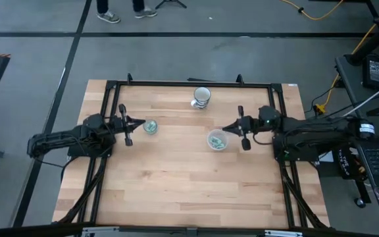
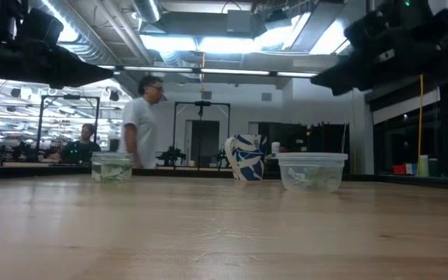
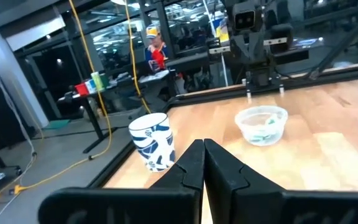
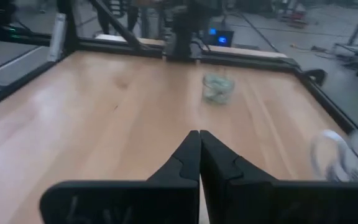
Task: Pick and place Stevia / Truvia into bins
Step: Return to Home Position
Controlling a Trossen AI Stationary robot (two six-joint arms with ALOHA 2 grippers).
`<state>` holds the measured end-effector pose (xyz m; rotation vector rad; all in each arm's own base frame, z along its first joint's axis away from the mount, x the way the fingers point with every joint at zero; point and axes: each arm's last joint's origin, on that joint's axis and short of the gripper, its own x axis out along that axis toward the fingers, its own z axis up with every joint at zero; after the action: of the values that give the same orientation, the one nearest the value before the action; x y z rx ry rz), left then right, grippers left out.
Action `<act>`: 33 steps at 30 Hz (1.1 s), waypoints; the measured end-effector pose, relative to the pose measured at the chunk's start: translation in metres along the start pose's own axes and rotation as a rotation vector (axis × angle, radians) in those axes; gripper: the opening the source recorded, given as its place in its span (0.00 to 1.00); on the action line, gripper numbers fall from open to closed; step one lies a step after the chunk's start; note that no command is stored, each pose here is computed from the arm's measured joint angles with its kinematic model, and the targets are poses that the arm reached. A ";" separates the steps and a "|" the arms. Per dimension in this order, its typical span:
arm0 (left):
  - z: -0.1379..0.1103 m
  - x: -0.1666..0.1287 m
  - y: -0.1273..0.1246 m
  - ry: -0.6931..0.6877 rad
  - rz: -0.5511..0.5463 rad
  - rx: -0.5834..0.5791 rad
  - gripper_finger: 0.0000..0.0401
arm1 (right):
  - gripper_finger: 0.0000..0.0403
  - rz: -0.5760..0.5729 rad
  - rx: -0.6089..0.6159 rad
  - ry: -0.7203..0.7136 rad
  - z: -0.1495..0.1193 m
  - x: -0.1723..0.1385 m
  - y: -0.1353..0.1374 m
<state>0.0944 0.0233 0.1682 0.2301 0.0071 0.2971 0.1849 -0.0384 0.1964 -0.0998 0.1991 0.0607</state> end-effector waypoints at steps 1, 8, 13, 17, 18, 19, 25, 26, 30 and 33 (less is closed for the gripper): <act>0.000 0.000 0.001 0.001 0.004 0.001 0.01 | 0.01 -0.014 0.004 0.003 -0.004 -0.004 -0.002; -0.001 0.000 0.002 0.005 0.007 -0.022 0.01 | 0.01 -0.128 0.019 -0.088 -0.020 -0.035 -0.008; -0.001 0.000 0.002 0.005 0.008 -0.024 0.00 | 0.01 -0.174 0.019 -0.152 -0.026 -0.050 -0.006; -0.001 0.000 0.003 0.006 0.008 -0.052 0.01 | 0.01 -0.181 0.002 -0.188 -0.032 -0.055 -0.002; -0.001 0.000 0.002 0.005 0.008 -0.058 0.01 | 0.01 -0.183 -0.005 -0.205 -0.033 -0.056 -0.002; -0.001 0.000 0.003 0.005 0.008 -0.058 0.00 | 0.01 -0.186 -0.013 -0.222 -0.034 -0.057 -0.001; -0.001 0.000 0.002 0.006 0.008 -0.065 0.01 | 0.01 -0.187 -0.017 -0.232 -0.037 -0.057 0.000; -0.001 0.000 0.002 0.006 0.007 -0.075 0.01 | 0.01 -0.184 -0.010 -0.214 -0.039 -0.057 0.000; -0.001 0.000 0.002 0.004 -0.016 -0.093 0.01 | 0.01 -0.175 0.035 -0.171 -0.044 -0.056 0.000; -0.001 0.000 0.002 0.004 -0.016 -0.095 0.00 | 0.01 -0.155 0.039 -0.172 -0.044 -0.056 0.001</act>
<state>0.0940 0.0252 0.1675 0.1348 -0.0016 0.2814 0.1218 -0.0448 0.1648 -0.0708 0.0198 -0.0891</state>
